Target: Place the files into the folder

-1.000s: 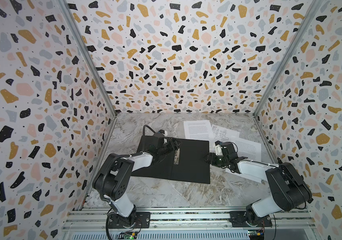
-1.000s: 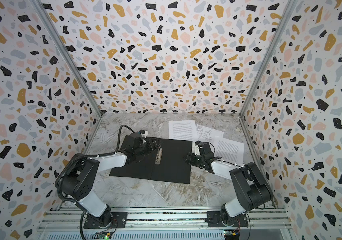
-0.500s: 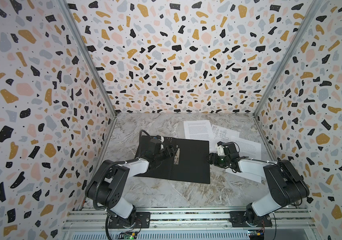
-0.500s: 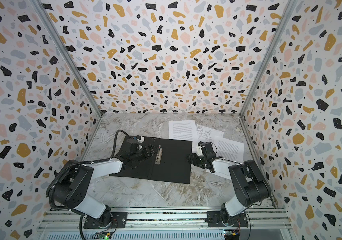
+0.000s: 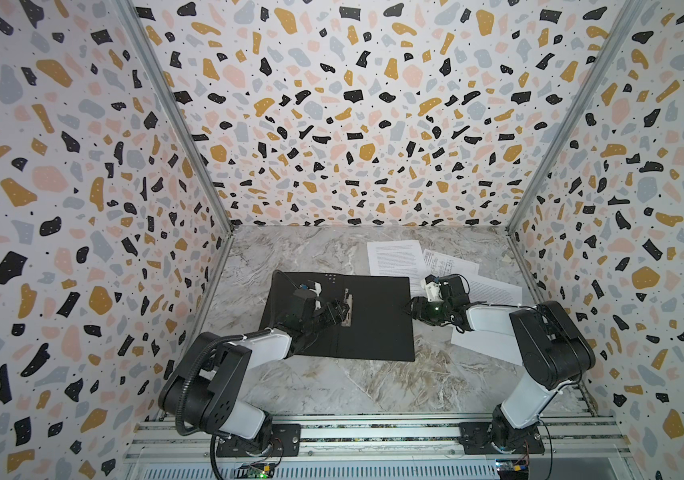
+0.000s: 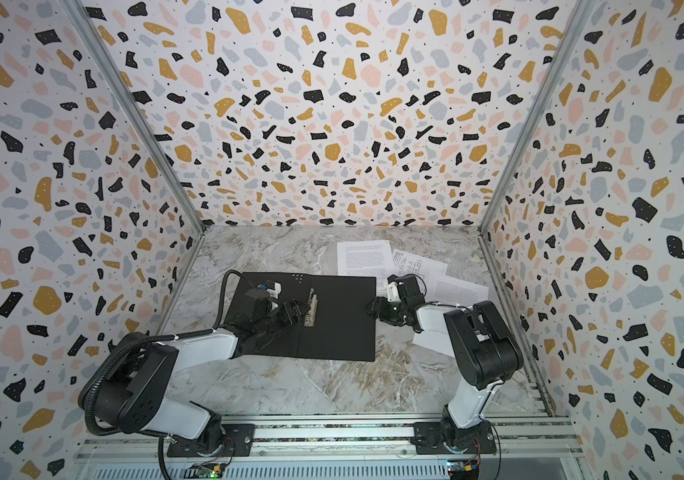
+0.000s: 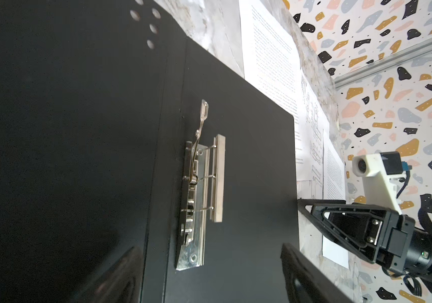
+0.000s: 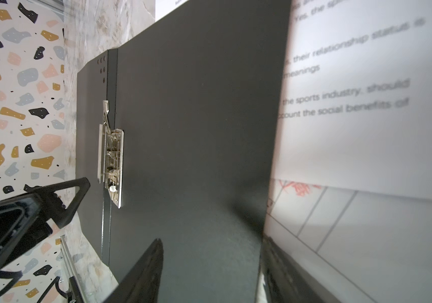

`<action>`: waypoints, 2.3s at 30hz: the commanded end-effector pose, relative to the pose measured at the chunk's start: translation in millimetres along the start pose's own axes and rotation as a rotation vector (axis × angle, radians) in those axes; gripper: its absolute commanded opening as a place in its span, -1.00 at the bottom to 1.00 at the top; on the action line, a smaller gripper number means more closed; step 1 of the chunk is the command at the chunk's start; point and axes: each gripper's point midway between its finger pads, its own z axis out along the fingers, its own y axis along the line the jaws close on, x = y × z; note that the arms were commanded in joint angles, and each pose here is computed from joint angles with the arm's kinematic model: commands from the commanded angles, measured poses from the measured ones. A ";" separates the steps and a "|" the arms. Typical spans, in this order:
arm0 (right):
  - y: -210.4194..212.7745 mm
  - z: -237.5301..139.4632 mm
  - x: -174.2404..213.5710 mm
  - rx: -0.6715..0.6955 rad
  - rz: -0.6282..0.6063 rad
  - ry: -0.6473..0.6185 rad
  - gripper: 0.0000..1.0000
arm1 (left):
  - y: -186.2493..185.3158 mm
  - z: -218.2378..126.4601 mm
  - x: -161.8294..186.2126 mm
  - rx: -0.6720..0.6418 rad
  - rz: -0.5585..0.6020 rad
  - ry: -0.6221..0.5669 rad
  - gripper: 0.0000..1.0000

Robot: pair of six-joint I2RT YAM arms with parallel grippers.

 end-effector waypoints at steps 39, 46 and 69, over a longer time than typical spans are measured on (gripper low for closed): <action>-104.4 -153.5 14.1 0.471 0.146 -0.353 0.46 | -82.8 -16.1 -11.1 0.143 0.132 -0.108 0.88; -117.8 -143.6 33.7 0.454 0.207 -0.291 0.50 | -92.0 -13.2 -5.8 0.160 0.148 -0.095 0.88; -83.8 -97.1 61.9 0.290 0.190 -0.143 0.46 | -93.8 -9.8 -3.9 0.162 0.150 -0.088 0.88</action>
